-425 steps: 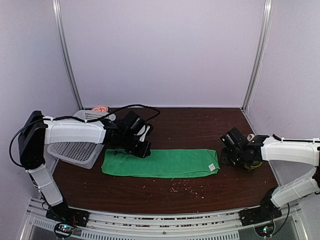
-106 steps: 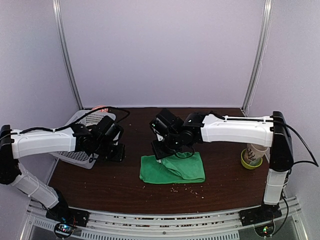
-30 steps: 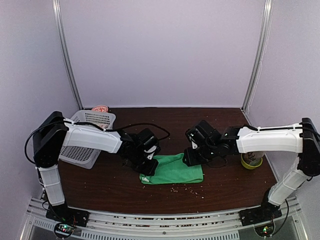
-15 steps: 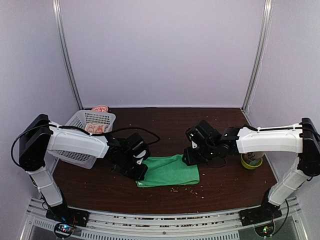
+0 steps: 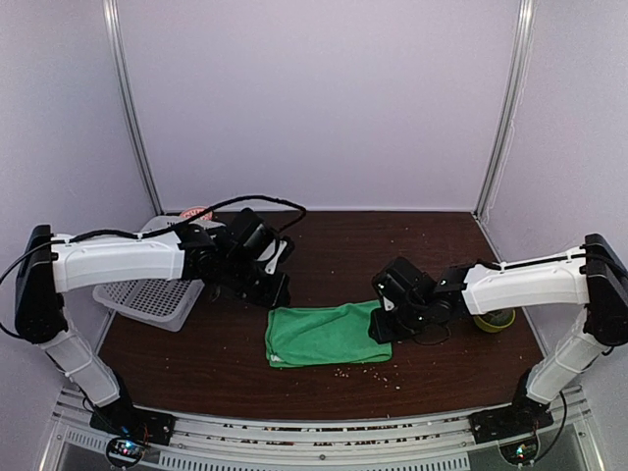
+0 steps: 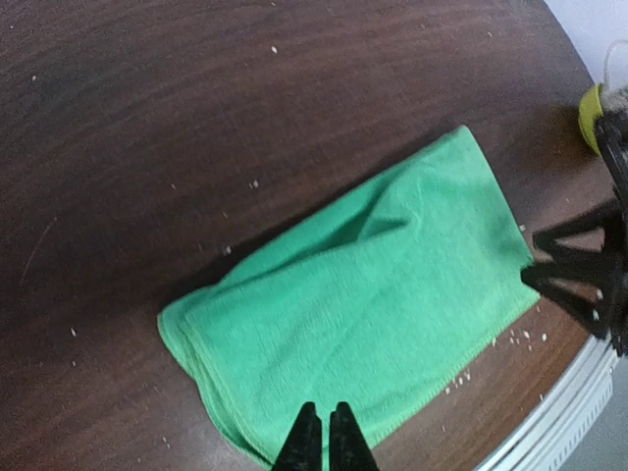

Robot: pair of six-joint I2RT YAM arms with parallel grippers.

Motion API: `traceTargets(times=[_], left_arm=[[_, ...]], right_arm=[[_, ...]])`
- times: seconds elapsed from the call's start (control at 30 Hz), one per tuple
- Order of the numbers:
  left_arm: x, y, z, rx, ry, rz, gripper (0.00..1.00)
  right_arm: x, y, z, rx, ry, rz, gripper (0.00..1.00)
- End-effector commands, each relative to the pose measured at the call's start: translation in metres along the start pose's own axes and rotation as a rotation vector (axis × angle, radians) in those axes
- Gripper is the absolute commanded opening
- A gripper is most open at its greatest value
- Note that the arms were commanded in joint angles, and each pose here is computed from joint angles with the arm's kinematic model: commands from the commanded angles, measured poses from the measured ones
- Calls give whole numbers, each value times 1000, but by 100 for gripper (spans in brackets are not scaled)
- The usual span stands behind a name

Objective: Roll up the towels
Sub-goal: Smooth out the towel at the center of the board.

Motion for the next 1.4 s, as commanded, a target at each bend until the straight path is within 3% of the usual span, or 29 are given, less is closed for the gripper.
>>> traceTargets(times=[0.0,0.2,0.63,1.13,1.37], left_arm=[[-32,10,21,4,101,66,9],[-49,8,37,-17,204,142,25],[-61,-4,54,15,273,215,31],[-83,-9,56,66,171,238,24],[-84,-8,57,76,167,232,4]], right_arm=[[2,1,12,8,40,-12,37],[9,5,17,15,52,-26,38],[16,8,21,15,63,-30,39],[19,7,26,22,69,-23,40],[17,3,23,27,59,-11,40]])
Point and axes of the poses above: each gripper's point midway between its finger pads, its own x axis back along the fingers, its own z axis along the line the jaws close on, y = z × x, the point moved 7 cm from there along x, back along the fingers, and after that the axes turned 11 degrees about -x, right-handed, at the moved point
